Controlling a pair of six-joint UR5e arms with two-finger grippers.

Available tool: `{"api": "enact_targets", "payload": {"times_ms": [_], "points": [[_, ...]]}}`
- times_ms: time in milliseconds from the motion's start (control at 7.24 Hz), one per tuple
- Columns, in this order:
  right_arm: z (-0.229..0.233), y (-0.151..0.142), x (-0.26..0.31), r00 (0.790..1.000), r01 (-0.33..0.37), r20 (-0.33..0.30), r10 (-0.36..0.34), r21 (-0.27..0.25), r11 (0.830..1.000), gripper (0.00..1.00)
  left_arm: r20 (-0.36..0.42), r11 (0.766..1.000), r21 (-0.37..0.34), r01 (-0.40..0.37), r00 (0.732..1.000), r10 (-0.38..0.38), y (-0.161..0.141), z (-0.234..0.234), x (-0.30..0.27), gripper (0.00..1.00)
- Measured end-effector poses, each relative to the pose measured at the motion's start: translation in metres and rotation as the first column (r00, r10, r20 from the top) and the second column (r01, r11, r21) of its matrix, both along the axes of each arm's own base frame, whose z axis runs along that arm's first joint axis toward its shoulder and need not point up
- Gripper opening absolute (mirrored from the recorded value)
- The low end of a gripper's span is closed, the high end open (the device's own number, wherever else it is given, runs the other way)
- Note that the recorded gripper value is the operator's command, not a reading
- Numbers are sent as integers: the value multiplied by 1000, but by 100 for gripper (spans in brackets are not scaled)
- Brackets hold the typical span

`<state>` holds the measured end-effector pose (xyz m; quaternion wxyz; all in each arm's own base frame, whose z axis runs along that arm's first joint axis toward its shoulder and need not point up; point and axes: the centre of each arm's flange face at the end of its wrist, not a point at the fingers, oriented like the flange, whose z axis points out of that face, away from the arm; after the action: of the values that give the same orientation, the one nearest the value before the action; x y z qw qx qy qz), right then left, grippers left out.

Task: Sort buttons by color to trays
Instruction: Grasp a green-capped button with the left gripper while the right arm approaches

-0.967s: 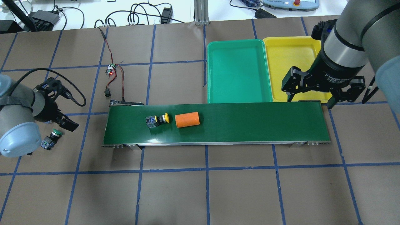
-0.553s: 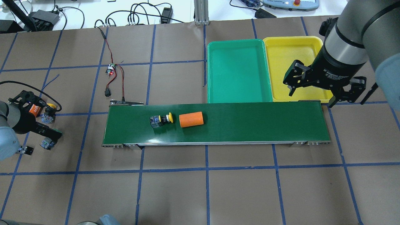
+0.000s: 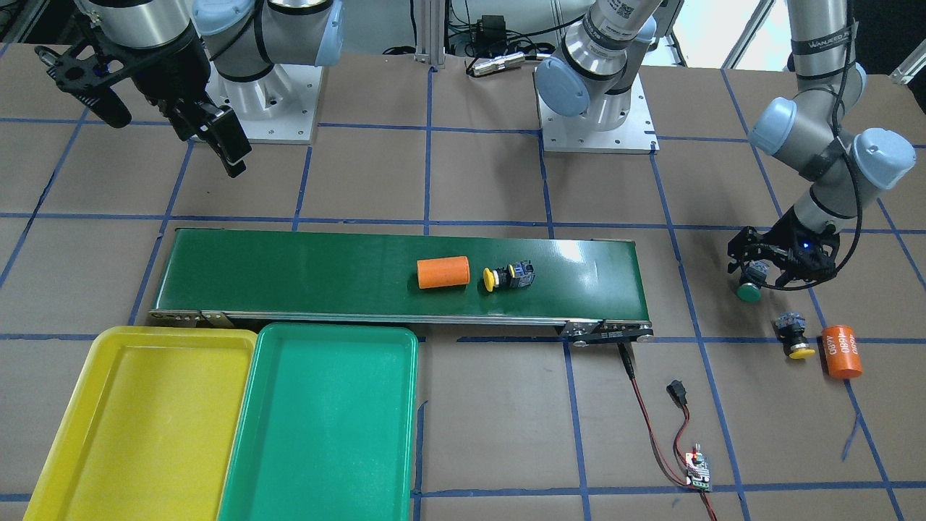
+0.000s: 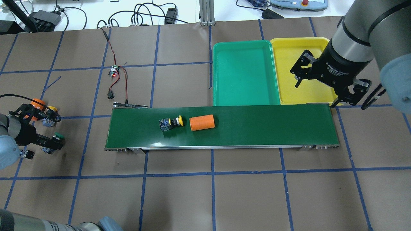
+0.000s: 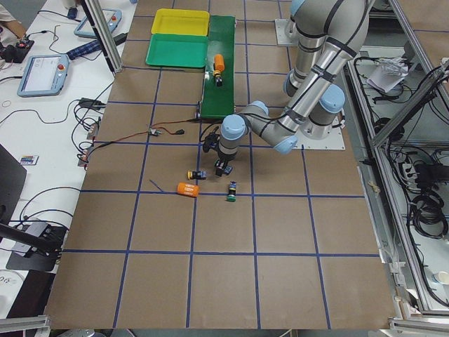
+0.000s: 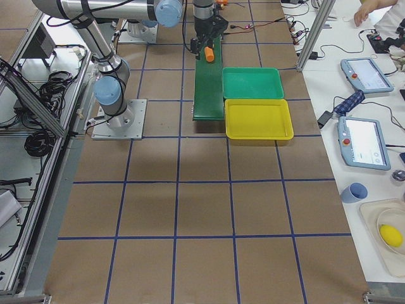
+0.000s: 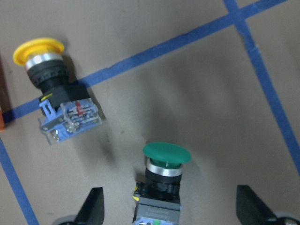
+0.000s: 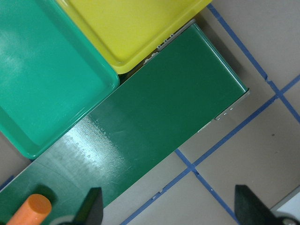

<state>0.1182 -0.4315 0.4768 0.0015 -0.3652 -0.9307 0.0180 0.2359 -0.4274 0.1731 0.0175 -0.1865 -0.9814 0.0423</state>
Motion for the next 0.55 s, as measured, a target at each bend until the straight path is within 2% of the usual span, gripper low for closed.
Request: {"api": "enact_targets", "payload": {"times_ms": [138, 553], "points": [[0, 0, 1, 997, 80, 5, -80, 1, 997, 100, -5, 1000, 10, 2, 1000, -2, 0, -5, 1, 0], [4, 3, 1, 983, 185, 12, -185, -13, 983, 100, 3, 999, 10, 34, 999, -34, -5, -1, -7, 0]]}}
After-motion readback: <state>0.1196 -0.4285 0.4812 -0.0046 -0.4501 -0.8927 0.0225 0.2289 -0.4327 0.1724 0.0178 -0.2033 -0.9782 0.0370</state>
